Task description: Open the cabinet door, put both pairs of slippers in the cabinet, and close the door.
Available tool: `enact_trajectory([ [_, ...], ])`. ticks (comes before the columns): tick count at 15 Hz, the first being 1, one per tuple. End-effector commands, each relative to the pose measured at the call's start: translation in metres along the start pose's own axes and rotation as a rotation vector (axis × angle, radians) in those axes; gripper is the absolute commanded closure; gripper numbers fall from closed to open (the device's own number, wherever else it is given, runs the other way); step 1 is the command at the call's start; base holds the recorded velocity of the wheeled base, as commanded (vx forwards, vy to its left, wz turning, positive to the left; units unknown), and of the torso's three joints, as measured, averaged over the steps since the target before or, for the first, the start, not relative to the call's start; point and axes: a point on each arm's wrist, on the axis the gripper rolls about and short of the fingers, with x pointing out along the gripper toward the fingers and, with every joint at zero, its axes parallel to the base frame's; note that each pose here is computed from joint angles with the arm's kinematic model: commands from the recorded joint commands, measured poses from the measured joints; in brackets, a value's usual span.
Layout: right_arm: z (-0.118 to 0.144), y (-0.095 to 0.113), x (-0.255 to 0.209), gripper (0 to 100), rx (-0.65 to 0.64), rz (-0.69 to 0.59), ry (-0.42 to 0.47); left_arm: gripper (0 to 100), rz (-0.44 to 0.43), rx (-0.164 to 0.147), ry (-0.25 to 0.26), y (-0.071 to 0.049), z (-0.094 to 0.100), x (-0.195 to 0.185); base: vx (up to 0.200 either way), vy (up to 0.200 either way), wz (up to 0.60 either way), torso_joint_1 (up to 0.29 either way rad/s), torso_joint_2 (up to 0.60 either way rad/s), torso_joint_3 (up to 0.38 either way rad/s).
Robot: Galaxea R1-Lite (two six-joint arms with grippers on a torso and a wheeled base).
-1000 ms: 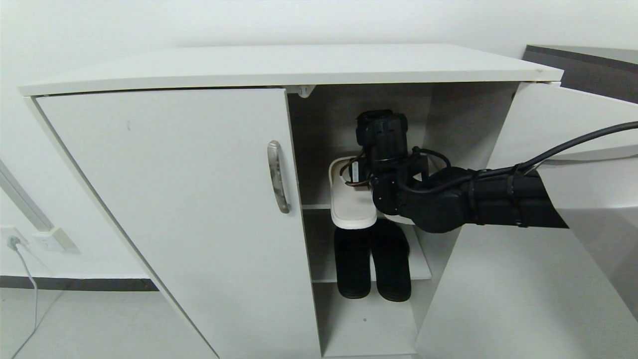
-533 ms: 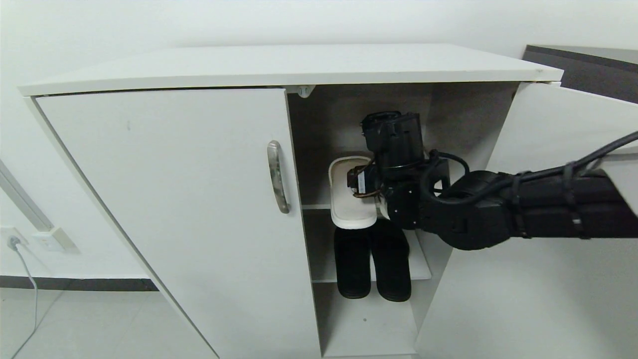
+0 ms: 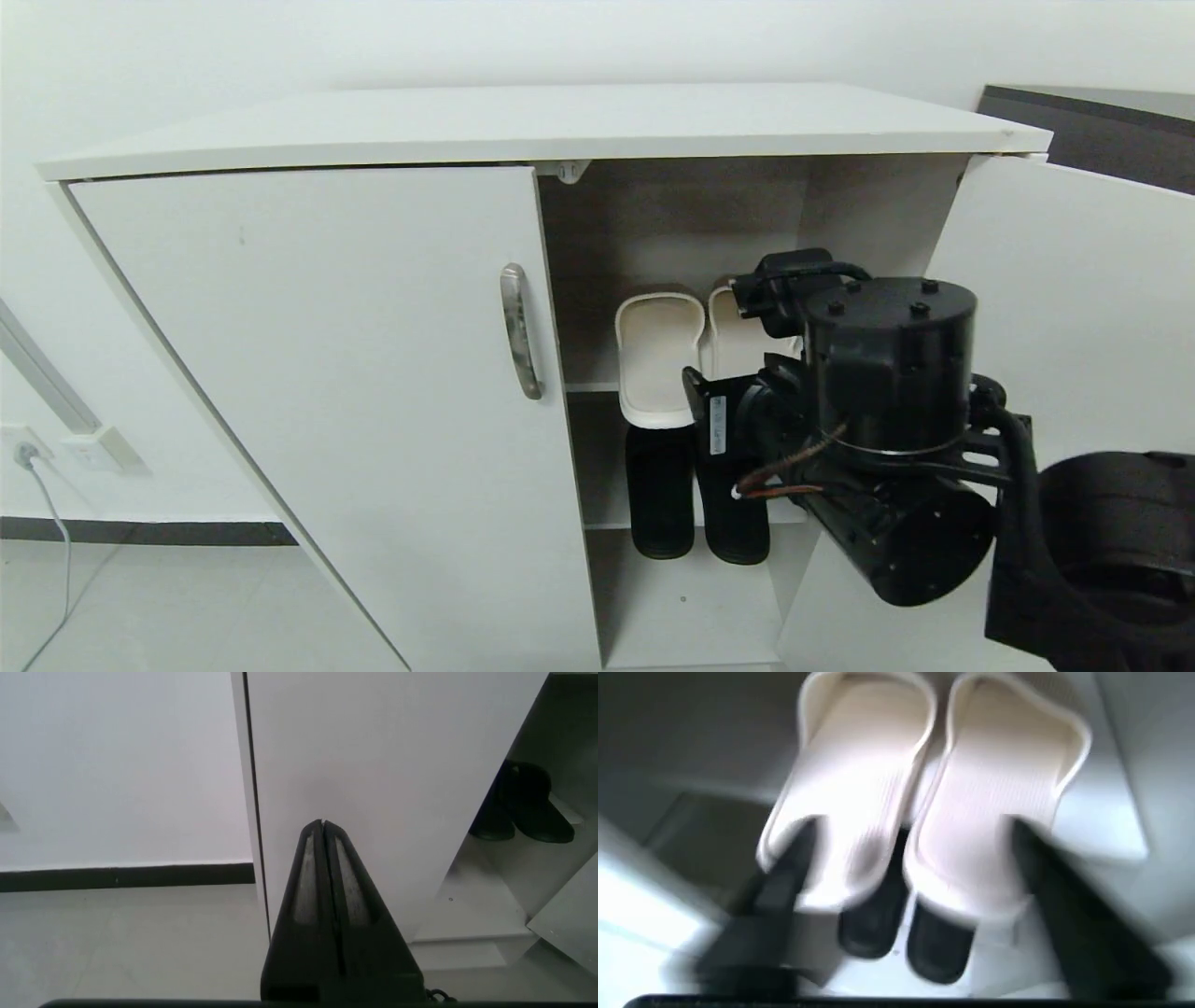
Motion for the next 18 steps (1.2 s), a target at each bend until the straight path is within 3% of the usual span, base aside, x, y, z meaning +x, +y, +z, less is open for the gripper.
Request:
enact_trajectory([
  [1,-0.008,-0.004,-0.015,100,-0.001,0.042,-0.008,100,0.000,-0.002,0.001,0.000,0.000,0.000,0.000,0.000,0.00,0.000,0.00,0.000],
  [11,-0.013,-0.001,-0.013,100,-0.011,0.041,0.006,100,-0.001,-0.002,0.001,0.000,0.000,0.000,0.000,0.000,0.00,0.000,0.00,0.000],
  [18,-0.020,0.000,-0.011,100,-0.027,0.039,0.023,100,-0.001,-0.001,0.001,0.000,0.000,0.000,-0.200,0.000,0.00,0.002,0.00,0.003],
])
